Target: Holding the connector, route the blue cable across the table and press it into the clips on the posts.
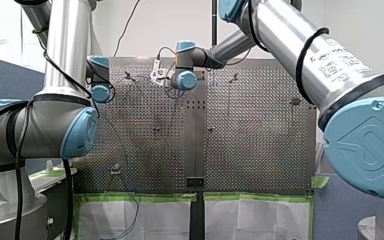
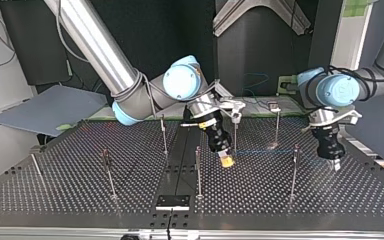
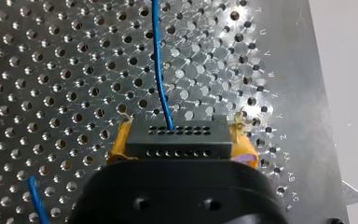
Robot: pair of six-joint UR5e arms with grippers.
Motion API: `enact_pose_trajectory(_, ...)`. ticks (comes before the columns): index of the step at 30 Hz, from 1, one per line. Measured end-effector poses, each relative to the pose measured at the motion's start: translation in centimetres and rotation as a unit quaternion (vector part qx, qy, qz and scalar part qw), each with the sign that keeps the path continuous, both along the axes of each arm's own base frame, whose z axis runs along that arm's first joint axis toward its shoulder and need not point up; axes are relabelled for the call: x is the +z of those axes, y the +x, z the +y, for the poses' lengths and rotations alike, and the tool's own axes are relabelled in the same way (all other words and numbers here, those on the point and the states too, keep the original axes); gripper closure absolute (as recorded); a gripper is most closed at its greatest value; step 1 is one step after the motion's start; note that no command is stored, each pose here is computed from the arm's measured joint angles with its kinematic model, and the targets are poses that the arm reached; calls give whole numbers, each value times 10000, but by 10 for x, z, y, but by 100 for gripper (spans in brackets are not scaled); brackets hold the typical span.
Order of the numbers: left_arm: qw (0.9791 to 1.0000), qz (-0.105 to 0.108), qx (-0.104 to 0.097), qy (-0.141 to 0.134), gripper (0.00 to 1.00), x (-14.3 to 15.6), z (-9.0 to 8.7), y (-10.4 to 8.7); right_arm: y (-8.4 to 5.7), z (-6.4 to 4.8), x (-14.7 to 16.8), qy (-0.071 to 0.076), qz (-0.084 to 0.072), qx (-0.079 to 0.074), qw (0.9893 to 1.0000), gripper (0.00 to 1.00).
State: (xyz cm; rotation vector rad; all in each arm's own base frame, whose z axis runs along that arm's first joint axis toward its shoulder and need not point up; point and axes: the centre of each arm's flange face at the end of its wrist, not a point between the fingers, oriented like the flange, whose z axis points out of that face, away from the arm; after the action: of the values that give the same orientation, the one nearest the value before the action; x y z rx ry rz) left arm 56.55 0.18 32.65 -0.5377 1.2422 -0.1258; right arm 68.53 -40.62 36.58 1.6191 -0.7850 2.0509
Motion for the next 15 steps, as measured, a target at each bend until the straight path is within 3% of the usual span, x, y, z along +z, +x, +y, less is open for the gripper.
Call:
enact_pose_trajectory(5, 9999, 82, -134, 31, 2, 10, -6, -8, 0, 2, -1, 16, 51, -1, 10000, 100)
enact_pose_trajectory(9, 9998, 178, -55, 70, 2, 20, -9, -21, 1, 6, -3, 47, 124, 0, 9999, 100)
enact_pose_trajectory(15, 9994, 317, -125, 2, 2, 26, -17, -42, -1, 10, -7, 157, 271, -145, 9994, 100)
